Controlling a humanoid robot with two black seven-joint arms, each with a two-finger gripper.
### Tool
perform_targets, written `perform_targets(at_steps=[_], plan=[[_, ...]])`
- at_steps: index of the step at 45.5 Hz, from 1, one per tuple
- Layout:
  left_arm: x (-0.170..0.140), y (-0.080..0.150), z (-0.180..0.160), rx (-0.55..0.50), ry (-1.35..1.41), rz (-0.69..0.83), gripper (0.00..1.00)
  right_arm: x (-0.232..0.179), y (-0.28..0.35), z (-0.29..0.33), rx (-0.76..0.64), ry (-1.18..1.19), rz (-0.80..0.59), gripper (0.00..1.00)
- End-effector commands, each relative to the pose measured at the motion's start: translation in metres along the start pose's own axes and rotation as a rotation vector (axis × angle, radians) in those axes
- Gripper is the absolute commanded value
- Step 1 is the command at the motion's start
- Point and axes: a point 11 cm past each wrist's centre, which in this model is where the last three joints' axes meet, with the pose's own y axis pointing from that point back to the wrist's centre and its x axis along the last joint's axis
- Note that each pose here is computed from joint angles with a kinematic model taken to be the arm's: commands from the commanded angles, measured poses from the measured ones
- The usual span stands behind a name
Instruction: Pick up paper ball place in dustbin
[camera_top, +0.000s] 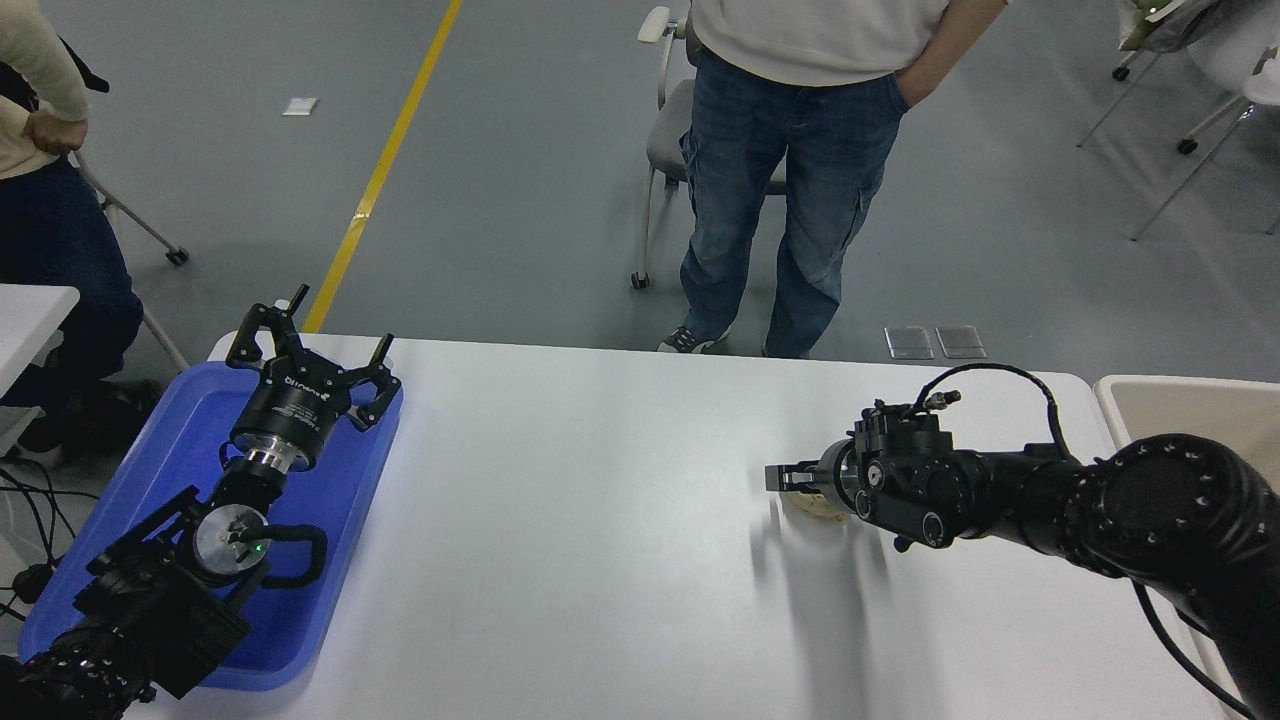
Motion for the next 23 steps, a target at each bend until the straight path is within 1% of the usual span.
perform_targets(at_steps=[1,2,4,5,8,14,15,17,18,23], plan=[[0.000,0.000,0.000,0.000,0.000,0.000,1.00,-0.010,-0.003,0.002,-0.004,0.012,-0.018,0.85],[0.000,0.000,0.000,0.000,0.000,0.000,1.00,-0.011,-0.003,0.002,-0.004,0.010,-0.019,0.81],[0.000,0.000,0.000,0.000,0.000,0.000,1.00,-0.012,-0.003,0.002,-0.005,0.010,-0.022,0.70],[0.000,0.000,0.000,0.000,0.000,0.000,1.00,-0.012,-0.003,0.003,-0.006,0.011,-0.023,0.64],[0.000,0.000,0.000,0.000,0.000,0.000,1.00,-0.015,-0.003,0.001,-0.001,0.001,-0.035,0.40],[0.000,0.000,0.000,-0.001,0.001,0.000,1.00,-0.017,-0.001,-0.008,0.025,-0.017,-0.050,0.10],[0.000,0.000,0.000,0.000,0.000,0.000,1.00,-0.018,0.000,-0.012,0.036,-0.021,-0.056,0.07],[0.000,0.000,0.000,0.000,0.000,0.000,1.00,-0.021,0.002,-0.019,0.057,-0.047,-0.073,0.04],[0.000,0.000,0.000,-0.001,0.001,0.000,1.00,-0.021,0.003,-0.022,0.066,-0.067,-0.082,0.00],[0.000,0.000,0.000,0.000,0.000,0.000,1.00,-0.017,0.009,-0.032,0.095,-0.166,-0.114,0.00]])
